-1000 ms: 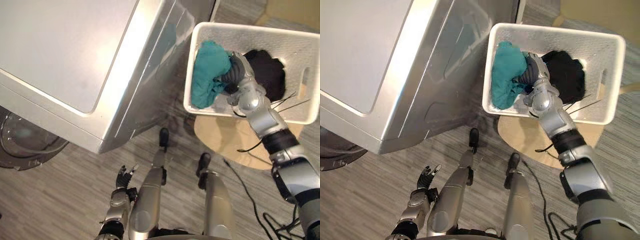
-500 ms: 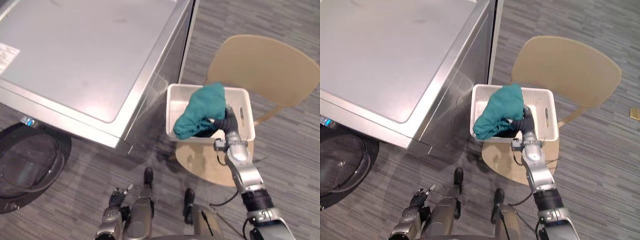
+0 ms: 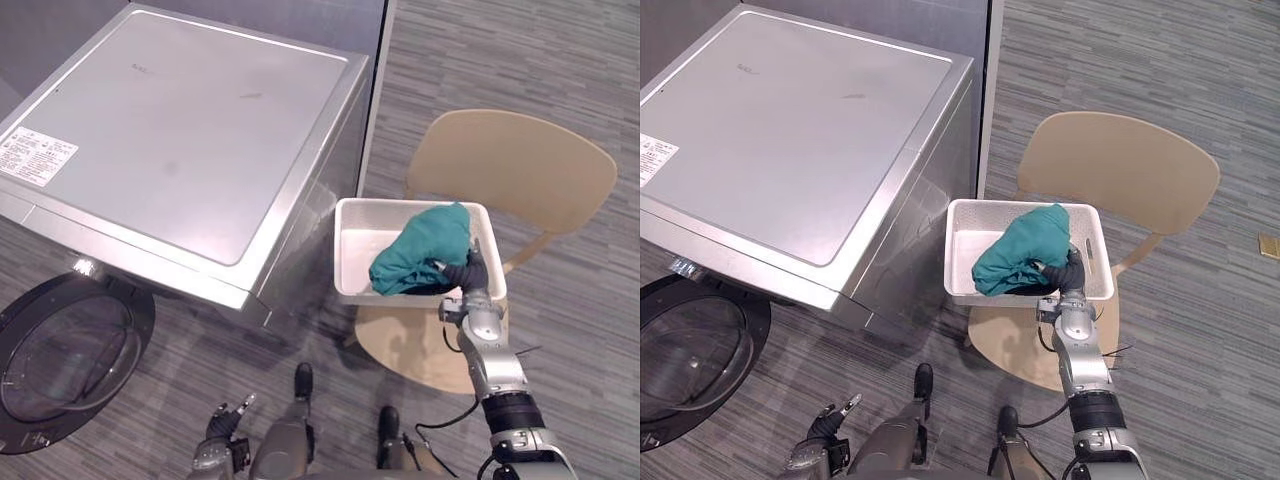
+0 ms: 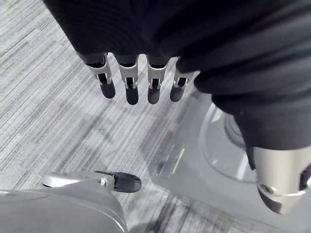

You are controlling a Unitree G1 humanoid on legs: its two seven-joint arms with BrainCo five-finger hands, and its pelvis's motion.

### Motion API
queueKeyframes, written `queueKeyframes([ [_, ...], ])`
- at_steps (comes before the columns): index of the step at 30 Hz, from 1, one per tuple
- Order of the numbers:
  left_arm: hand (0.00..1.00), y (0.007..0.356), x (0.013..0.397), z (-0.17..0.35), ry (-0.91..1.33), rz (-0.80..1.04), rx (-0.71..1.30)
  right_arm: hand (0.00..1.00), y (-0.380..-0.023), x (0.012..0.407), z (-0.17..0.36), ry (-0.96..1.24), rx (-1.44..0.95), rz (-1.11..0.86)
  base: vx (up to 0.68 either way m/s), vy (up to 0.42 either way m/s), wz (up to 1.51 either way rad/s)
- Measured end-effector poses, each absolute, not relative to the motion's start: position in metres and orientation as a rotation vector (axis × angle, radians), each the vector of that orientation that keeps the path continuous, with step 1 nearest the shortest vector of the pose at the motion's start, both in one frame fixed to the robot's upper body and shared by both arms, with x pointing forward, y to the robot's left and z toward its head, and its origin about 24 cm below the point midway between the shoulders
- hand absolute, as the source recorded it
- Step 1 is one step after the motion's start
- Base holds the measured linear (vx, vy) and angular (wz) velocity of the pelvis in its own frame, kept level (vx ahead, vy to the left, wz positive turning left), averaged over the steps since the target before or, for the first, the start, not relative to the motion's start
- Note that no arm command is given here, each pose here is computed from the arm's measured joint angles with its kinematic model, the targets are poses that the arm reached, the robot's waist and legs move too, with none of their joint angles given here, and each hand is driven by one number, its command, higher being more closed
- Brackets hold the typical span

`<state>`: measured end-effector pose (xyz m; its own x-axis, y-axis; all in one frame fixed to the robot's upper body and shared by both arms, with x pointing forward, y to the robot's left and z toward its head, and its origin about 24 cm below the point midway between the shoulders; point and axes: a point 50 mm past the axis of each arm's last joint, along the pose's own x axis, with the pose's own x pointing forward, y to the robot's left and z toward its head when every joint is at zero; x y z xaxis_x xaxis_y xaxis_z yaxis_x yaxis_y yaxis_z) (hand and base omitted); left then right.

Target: Pick up the laundry basket with both hands and put the clothes into the washing machine.

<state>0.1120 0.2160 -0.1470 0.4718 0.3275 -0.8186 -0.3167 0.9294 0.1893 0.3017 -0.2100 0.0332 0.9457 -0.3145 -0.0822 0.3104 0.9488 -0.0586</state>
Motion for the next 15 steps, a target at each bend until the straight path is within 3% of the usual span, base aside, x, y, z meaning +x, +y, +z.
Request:
queueKeyframes([
  [8, 0.0, 0.215, 0.113, -0.147, 0.999, 0.392, 0.013, 1.0, -0.214, 0.324, 0.045, 0.091, -0.105, -0.332, 0.01, -0.004, 0.03],
  [9, 0.0, 0.215, 0.113, -0.147, 0.998, 0.392, 0.012, 0.0, -0.217, 0.326, 0.047, 0.09, -0.123, -0.339, 0.06, -0.012, 0.1],
  [15, 0.0, 0.214, 0.116, -0.146, 0.989, 0.385, 0.013, 0.0, -0.22, 0.336, 0.056, 0.087, -0.128, -0.371, 0.04, -0.013, 0.04],
])
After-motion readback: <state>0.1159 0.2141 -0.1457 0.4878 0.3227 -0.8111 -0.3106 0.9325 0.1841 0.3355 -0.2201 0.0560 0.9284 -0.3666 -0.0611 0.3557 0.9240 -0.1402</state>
